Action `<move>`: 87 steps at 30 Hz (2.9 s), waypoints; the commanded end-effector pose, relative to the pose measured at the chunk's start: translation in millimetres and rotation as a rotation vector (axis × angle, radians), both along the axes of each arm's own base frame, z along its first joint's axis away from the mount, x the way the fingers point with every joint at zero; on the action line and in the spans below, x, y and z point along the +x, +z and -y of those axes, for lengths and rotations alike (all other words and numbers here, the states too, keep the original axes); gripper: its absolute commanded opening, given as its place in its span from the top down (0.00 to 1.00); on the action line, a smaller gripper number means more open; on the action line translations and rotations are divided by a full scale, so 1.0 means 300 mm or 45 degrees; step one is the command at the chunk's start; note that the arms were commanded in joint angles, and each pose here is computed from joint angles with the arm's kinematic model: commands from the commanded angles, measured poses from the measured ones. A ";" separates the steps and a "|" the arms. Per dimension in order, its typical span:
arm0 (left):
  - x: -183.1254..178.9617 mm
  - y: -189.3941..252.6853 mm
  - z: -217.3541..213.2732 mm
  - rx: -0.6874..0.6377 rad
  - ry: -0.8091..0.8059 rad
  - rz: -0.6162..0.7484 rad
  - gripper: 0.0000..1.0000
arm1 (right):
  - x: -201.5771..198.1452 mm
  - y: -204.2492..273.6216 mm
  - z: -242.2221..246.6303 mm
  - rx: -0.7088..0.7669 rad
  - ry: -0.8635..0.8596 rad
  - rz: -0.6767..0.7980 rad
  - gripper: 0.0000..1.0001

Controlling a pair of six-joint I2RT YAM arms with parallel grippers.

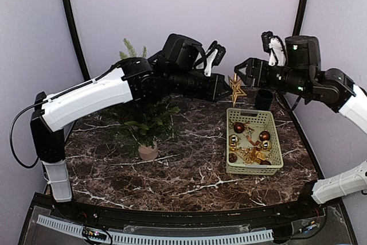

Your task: Decorate the small christmas tree

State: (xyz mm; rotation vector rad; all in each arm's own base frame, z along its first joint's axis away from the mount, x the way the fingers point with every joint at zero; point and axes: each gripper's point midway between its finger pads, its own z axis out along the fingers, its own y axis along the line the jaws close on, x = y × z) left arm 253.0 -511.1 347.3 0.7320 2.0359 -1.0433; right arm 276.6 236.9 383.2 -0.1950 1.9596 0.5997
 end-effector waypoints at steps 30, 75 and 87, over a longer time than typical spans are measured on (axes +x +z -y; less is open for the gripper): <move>-0.032 0.396 -1.045 -0.269 0.233 0.648 1.00 | 0.053 0.001 0.053 0.089 -0.189 0.041 0.20; -0.043 0.139 -1.160 -0.283 0.415 0.421 1.00 | 0.053 -0.034 0.044 0.088 -0.185 0.006 0.19; -0.052 0.048 -1.129 -0.269 0.329 0.395 1.00 | 0.056 -0.054 0.036 0.077 -0.179 -0.010 0.19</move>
